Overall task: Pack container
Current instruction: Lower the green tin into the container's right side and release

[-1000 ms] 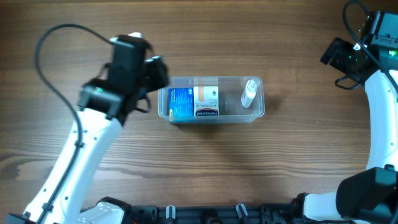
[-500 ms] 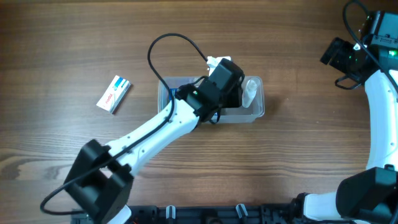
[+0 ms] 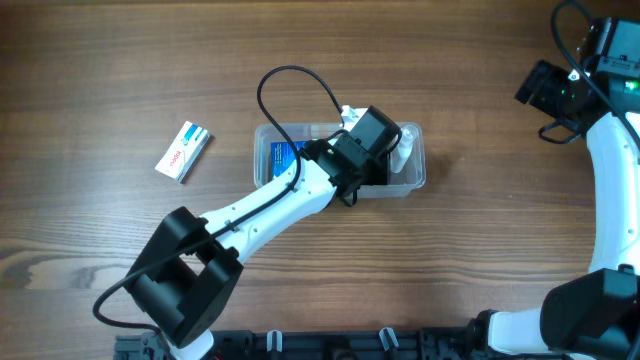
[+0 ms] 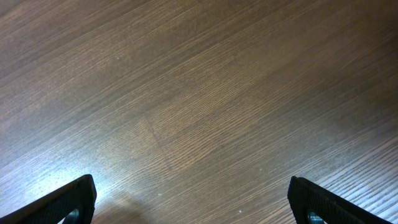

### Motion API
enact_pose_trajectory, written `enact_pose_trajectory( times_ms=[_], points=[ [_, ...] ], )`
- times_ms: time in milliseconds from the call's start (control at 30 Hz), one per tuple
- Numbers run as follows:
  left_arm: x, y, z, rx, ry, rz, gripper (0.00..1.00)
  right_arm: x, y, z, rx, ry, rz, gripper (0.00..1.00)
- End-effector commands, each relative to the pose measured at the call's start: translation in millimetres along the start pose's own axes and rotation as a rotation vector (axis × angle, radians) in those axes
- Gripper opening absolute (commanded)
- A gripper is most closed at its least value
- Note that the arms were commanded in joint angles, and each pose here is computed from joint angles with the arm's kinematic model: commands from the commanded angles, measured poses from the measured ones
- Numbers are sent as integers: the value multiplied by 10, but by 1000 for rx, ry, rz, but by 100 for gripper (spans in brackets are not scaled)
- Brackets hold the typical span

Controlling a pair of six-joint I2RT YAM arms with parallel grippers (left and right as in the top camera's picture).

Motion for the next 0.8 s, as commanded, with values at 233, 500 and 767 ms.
enact_pose_trajectory(
  times_ms=[233, 500, 767],
  points=[
    [59, -48, 201, -35, -11, -18, 54, -38, 7, -98, -14, -28, 16, 100],
    [61, -48, 200, -36, -10, -18, 82, -39, 7, -99, -15, -29, 16, 100],
    [-189, 56, -134, -34, -79, -50, 73, -38, 7, -98, -14, -28, 16, 100]
  ],
)
Point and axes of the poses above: each gripper's point midway between its finger pads, its own z axis out along the fingers, its own y axis along the line the jaws close on, x = y × z, the point moved 6 cm from there along -z, back along the fingers, and after that the axes turned 1 degree about -z, right-handed, at the moved point
